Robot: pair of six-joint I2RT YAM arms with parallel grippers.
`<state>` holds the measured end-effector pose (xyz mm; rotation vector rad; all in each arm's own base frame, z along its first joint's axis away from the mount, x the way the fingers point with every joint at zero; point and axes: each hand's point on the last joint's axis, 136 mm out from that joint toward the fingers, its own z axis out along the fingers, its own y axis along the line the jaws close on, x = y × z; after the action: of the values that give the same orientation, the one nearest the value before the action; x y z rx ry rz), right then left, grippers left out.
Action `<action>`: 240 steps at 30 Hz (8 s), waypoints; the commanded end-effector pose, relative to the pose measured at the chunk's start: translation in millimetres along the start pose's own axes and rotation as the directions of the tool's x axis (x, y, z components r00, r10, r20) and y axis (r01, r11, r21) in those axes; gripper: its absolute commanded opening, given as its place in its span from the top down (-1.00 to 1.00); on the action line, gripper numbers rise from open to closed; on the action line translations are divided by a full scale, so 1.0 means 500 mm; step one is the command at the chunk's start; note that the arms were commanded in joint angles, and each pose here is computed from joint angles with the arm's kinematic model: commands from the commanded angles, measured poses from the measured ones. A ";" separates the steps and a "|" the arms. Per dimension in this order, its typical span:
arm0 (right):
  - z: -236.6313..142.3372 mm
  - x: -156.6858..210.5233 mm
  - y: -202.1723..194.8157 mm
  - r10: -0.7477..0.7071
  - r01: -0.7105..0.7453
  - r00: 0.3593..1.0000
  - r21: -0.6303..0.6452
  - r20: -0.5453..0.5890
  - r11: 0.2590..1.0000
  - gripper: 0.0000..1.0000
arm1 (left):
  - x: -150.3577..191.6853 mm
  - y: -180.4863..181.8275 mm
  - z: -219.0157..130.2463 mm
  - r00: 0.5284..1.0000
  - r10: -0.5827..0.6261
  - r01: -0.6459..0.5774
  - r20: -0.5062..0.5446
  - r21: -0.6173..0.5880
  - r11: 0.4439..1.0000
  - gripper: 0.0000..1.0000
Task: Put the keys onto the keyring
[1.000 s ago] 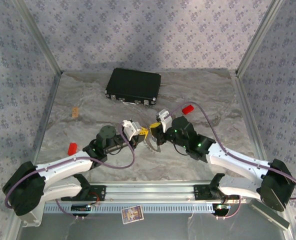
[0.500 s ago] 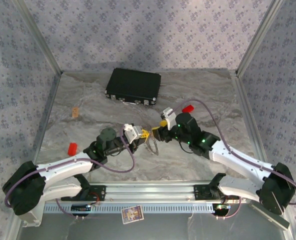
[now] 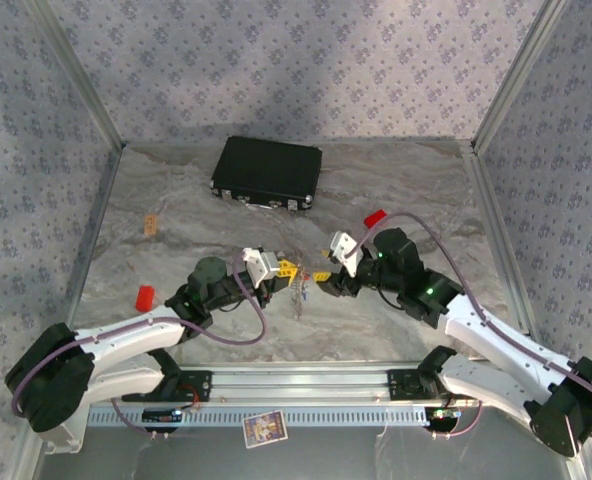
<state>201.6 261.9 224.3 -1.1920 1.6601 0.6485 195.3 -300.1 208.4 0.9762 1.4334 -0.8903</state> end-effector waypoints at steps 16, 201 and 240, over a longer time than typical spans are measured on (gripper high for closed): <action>0.057 0.014 0.038 -0.093 0.090 0.995 -0.091 -0.024 0.992 0.30 | -0.052 -0.024 -0.006 0.994 0.011 -0.019 0.107 0.076 0.997 1.00; 0.051 0.008 0.122 -0.283 0.201 0.943 -0.376 -0.176 0.905 1.00 | 0.003 -0.074 -0.017 0.983 0.119 -0.088 -0.141 0.209 0.974 0.63; 0.054 0.039 0.085 -0.057 0.045 0.996 -0.163 -0.073 0.986 0.40 | -0.013 -0.059 -0.022 0.997 0.065 -0.059 -0.034 0.136 0.989 1.00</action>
<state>172.4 287.5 180.8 -1.4036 1.6882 0.7012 166.3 -300.3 202.0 1.1571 1.4441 -0.9211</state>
